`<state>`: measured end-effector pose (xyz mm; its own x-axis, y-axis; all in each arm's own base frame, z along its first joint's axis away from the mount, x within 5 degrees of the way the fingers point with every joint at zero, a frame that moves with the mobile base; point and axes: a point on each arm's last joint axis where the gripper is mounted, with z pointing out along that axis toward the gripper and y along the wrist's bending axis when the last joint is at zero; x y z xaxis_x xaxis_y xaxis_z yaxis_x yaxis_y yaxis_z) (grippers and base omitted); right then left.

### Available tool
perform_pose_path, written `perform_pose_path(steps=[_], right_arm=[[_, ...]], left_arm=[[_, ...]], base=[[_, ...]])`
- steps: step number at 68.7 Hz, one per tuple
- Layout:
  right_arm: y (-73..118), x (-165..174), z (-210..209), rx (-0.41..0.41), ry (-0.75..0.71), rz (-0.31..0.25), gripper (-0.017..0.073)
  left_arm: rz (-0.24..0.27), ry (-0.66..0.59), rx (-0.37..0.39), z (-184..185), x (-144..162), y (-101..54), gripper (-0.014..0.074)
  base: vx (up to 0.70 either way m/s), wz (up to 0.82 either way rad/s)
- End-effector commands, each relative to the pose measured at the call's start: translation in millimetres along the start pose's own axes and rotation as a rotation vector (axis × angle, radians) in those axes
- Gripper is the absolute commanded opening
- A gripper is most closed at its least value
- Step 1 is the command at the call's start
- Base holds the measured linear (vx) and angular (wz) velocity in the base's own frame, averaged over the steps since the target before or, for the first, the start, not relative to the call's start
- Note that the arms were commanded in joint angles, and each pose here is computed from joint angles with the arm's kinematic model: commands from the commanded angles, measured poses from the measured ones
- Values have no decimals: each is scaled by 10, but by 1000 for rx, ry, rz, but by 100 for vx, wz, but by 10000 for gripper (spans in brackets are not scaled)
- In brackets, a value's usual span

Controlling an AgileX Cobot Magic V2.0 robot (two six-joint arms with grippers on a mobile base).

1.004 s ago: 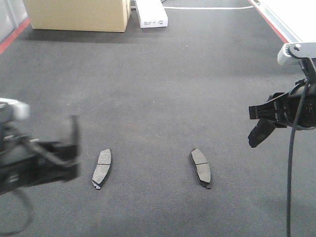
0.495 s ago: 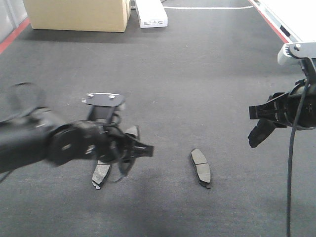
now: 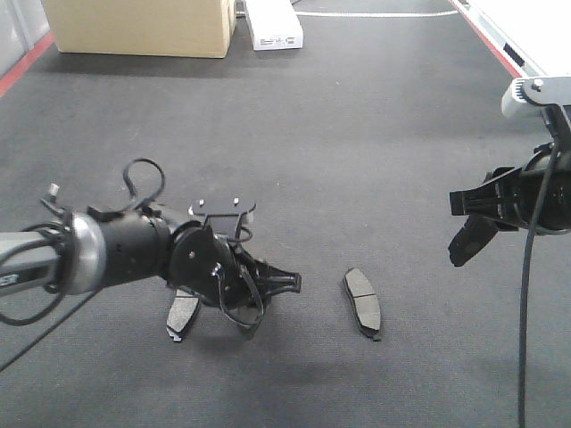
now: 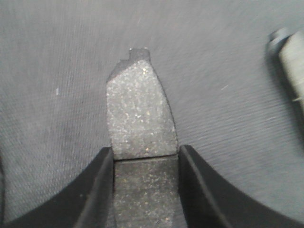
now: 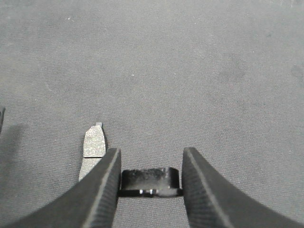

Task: Move and align brake pads A on conveyor
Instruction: 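Lower the left gripper's pad beside the nearer lying pad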

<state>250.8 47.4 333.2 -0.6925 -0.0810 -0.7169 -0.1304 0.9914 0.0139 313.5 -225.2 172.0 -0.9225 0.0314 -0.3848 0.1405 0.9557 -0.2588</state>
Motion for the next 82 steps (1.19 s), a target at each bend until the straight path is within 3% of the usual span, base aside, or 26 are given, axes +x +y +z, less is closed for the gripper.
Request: perform_pose_path(steps=[1, 9, 34, 60, 75, 82], right_arm=[[-5, -160, -150, -5, -133, -4, 4], [-5, -161, -150, -5, -133, -4, 4], [-6, -160, -150, -5, -132, -4, 4], [-6, -160, -150, -5, -132, -4, 4], [-6, -160, -150, -5, -132, -4, 4], [-6, -160, -150, -5, -132, -4, 4]], left_arm=[[-43, -100, 63, -177, -159, -105, 53], [-77, -106, 63, -110, -176, -75, 55], [-104, -114, 38, -44, -244, 75, 88], [-103, -56, 8, -54, -191, 98, 381], [-53, -213, 69, -371, -343, 22, 507], [20, -282, 63, -656, -392, 6, 512]], base=[[0, 0], [0, 0], [0, 0], [0, 0], [0, 0], [0, 0]])
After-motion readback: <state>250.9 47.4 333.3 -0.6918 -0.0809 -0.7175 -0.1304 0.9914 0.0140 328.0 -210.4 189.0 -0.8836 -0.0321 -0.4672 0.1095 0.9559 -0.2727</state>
